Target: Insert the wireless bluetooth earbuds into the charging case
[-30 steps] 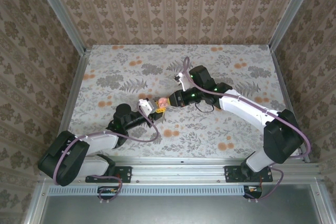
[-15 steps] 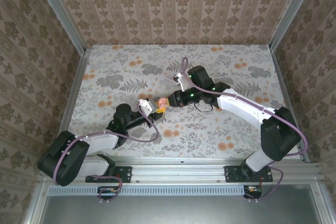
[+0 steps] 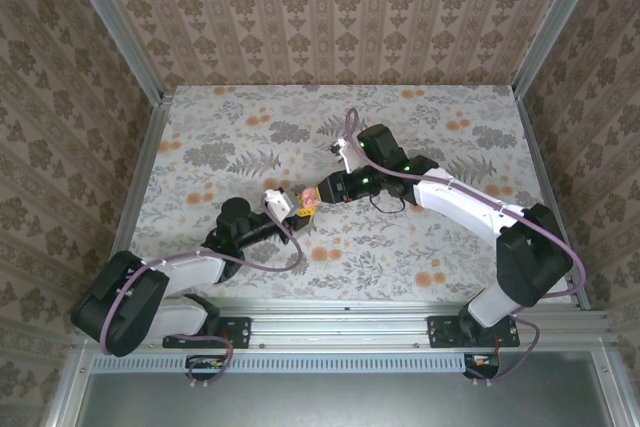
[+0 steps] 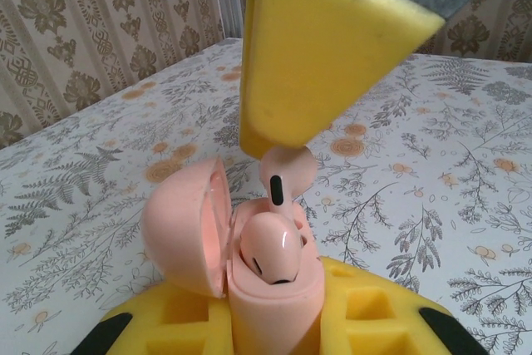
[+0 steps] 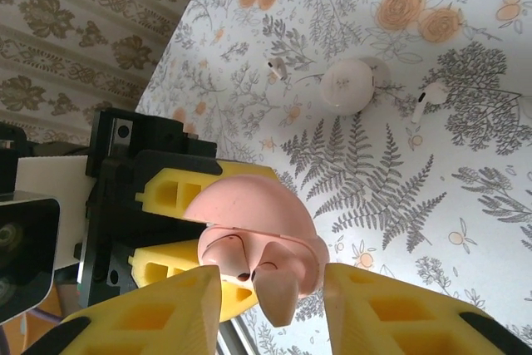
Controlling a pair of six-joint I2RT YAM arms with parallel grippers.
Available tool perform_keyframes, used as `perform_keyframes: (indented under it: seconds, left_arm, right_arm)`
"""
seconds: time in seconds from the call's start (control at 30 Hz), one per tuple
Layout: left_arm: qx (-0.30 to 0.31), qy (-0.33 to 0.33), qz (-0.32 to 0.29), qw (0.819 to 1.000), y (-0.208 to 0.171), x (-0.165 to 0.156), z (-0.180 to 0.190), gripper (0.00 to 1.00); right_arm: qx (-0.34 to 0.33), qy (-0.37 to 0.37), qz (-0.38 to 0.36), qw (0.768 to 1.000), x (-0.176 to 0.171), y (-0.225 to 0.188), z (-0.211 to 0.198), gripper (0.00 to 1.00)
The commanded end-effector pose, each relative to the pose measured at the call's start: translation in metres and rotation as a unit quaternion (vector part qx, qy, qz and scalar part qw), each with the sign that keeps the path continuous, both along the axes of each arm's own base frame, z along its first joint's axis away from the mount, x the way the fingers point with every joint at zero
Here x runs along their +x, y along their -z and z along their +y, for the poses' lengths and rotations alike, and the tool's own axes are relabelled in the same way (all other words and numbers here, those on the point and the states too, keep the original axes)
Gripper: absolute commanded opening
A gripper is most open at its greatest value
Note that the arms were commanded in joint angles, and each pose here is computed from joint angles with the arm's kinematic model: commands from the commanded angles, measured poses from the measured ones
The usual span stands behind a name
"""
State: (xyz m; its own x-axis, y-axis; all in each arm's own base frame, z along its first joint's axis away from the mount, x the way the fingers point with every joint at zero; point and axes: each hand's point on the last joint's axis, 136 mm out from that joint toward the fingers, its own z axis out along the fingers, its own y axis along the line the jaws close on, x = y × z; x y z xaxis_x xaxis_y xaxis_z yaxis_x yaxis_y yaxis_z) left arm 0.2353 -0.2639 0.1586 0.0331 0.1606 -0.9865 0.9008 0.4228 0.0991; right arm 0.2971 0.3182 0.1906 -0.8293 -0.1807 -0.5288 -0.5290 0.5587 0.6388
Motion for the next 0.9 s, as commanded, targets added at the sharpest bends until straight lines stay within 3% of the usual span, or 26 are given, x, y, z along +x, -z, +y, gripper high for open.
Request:
perform_keyframes:
  seconds: [0.0,0.4,0.6,0.87]
  left_arm:
    - [-0.013,0.011,-0.024,1.0,-0.016,-0.002,-0.005,0.12]
    - [-0.027,0.014,-0.031,0.999,-0.03,-0.005,-0.004,0.12]
    - [-0.04,0.036,-0.027,0.998,-0.039,-0.01,-0.009,0.12]
    - [-0.061,0.057,-0.025,0.996,-0.053,-0.014,-0.015,0.13]
  right_arm:
    - [0.007,0.018,-0.042,0.999,0.005,-0.026,-0.008,0.39]
    - [0.017,0.079,-0.139,0.987,0.0,-0.041,-0.048,0.5]
    - [-0.009,0.039,-0.228,0.973,-0.012,-0.044,-0.064,0.59]
    - [-0.049,-0.075,-0.403,0.911,-0.038,-0.051,-0.072,0.63]
